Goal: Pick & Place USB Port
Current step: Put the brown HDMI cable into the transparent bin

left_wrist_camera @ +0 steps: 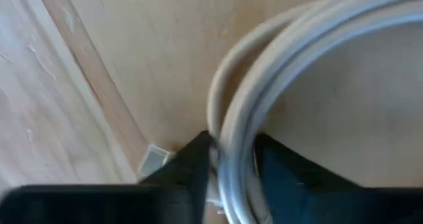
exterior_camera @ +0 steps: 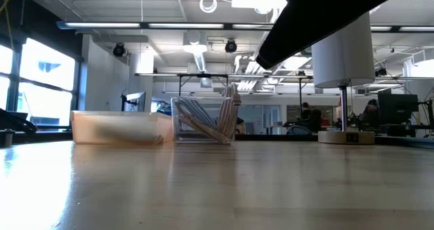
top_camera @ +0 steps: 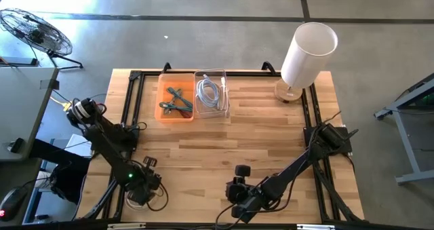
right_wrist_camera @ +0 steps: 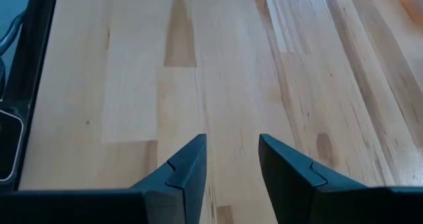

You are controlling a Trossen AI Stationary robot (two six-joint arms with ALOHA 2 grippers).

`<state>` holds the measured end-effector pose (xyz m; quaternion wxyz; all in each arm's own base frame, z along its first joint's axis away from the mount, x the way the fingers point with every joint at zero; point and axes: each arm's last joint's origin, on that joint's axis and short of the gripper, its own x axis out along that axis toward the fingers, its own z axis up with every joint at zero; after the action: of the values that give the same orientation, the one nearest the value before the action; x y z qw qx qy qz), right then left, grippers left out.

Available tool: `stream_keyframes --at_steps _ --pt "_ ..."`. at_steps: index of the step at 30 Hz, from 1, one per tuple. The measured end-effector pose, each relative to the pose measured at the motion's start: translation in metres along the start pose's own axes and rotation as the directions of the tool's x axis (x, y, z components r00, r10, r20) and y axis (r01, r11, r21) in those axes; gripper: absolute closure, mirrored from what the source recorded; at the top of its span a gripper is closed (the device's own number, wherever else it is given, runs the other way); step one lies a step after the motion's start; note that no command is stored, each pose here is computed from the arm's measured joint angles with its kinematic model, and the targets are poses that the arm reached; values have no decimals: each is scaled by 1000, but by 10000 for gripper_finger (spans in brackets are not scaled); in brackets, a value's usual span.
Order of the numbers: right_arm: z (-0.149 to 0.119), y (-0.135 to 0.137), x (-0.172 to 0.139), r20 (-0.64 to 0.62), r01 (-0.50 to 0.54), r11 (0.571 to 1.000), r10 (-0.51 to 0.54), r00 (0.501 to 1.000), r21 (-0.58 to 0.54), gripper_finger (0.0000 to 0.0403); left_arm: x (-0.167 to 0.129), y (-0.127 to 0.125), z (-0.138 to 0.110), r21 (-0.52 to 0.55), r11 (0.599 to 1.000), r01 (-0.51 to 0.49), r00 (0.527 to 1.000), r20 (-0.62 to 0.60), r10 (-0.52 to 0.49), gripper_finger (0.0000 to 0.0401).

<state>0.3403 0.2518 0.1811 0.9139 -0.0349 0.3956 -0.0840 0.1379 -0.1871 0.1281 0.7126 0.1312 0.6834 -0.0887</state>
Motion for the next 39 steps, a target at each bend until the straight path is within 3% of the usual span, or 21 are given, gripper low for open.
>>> stream_keyframes --at_steps 3,8,13,17,20,24,29,31,39 --pt "0 1 -1 3 -3 1000 3 1000 0 273 -1 1 0 1 1000 -29 1000 13 28 367" --pt "0 1 -1 18 17 1000 -17 1000 -4 273 -17 -2 12 85 990 -112 992 59 107 372" --pt "0 1 -2 46 57 998 -57 997 -12 273 -58 4 33 183 924 -337 939 140 315 372" --pt "0 0 -3 90 119 993 -118 989 -5 273 -101 22 49 223 791 -570 821 195 536 372" --pt "0 2 -6 138 172 985 -171 976 1 273 -134 39 63 216 658 -722 692 260 674 372" --pt "-2 5 -12 203 244 970 -242 949 20 273 -167 63 80 206 533 -820 572 294 766 372" --pt "-7 11 -20 280 329 944 -322 904 21 273 -191 102 94 261 426 -866 486 242 840 372" --pt "-8 13 -24 307 361 932 -349 885 20 273 -194 121 97 309 424 -851 492 189 850 372" --pt "-13 13 -28 334 418 909 -393 857 -3 273 -189 207 101 496 547 -675 632 6 775 372"
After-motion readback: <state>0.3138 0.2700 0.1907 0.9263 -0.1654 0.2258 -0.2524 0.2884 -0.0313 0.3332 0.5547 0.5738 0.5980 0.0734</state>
